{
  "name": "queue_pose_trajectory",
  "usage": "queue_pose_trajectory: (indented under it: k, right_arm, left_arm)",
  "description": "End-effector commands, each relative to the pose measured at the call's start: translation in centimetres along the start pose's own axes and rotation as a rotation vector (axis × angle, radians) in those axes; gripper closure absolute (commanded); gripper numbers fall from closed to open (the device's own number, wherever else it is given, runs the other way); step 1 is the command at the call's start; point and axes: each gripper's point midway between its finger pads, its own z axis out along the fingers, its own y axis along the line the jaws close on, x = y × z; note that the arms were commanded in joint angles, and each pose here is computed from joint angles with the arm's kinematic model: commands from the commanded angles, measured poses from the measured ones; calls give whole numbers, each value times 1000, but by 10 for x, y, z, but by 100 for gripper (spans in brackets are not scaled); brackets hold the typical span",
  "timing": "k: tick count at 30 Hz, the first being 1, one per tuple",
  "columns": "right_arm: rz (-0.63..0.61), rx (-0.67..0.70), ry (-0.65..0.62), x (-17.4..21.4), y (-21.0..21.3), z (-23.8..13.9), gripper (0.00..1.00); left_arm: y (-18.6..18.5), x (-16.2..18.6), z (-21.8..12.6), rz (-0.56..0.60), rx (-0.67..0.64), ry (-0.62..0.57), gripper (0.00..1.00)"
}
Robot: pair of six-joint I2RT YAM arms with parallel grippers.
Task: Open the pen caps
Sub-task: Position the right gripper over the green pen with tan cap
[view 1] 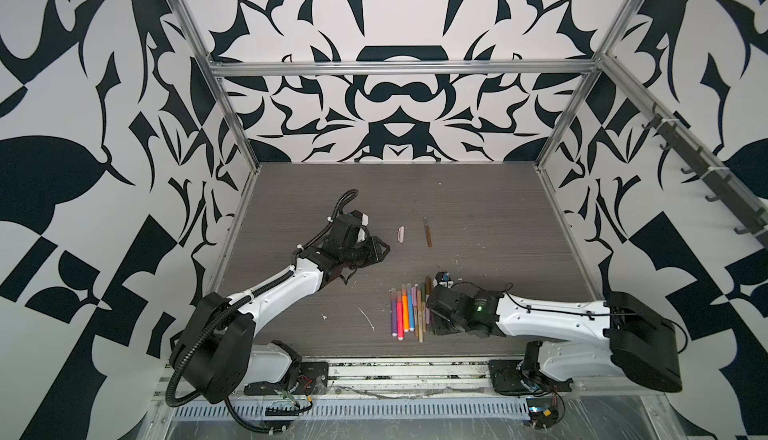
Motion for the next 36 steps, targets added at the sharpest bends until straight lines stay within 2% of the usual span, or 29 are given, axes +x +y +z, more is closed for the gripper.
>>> queue_pose_trajectory:
  k: [1, 10, 16, 20, 29, 36]
  right_arm:
    - [-4, -10, -6, -5, 9, -2, 69]
    - [24, 74, -15, -6, -6, -3, 70]
    - [0, -77, -39, -11, 24, -8, 70]
    - [2, -91, -34, -11, 28, -8, 69]
    - [8, 42, 9, -3, 8, 2, 71]
    - [48, 159, -62, -11, -19, -10, 73]
  left_arm:
    - [-1, 3, 1, -1, 15, 4, 60]
    - [1, 7, -1, -4, 14, 11, 60]
    - [1, 6, -2, -5, 15, 6, 60]
    - [2, 6, -2, -6, 13, 4, 60]
    - [4, 8, -1, -9, 7, 10, 61]
    - [6, 9, -1, -11, 3, 11, 60]
